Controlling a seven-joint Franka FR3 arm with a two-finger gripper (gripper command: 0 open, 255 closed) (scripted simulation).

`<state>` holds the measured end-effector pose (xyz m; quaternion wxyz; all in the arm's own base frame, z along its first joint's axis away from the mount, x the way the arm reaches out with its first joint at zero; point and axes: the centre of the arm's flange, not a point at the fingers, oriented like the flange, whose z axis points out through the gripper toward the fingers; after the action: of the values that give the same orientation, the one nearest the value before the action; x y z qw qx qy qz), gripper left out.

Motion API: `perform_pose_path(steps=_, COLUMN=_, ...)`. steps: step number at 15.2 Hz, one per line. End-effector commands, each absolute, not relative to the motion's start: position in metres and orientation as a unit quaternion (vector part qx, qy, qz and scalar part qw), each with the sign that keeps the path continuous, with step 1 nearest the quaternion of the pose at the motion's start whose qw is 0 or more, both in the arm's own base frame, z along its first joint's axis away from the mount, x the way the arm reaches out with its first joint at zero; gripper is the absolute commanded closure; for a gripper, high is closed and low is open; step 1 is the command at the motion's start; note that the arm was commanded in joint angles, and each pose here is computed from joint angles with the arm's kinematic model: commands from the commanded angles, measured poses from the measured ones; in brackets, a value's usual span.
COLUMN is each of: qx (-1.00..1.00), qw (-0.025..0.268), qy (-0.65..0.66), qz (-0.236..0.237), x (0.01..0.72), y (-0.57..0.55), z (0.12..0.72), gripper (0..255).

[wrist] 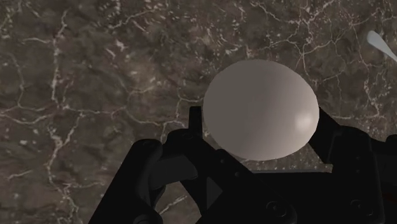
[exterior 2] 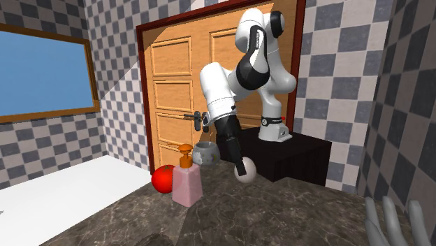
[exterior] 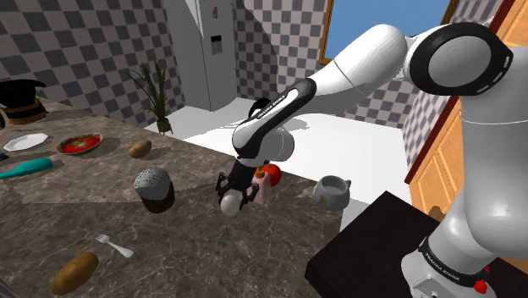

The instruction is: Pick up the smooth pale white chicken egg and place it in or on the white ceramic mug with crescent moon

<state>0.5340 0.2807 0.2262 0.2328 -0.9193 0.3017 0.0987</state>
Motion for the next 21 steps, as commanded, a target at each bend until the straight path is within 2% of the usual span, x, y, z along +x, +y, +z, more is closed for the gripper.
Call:
perform_pose_path(steps=1, qx=-0.919, qw=0.233, qy=0.302, qz=0.099, x=0.534, y=0.282, z=0.237, gripper=255)
perform_pose_path(steps=4, qx=-0.919, qw=0.233, qy=0.302, qz=0.099, x=0.534, y=0.282, z=0.250, gripper=255)
perform_pose_path(steps=21, qx=-0.919, qw=0.233, qy=0.302, qz=0.099, x=0.481, y=0.064, z=0.251, gripper=255)
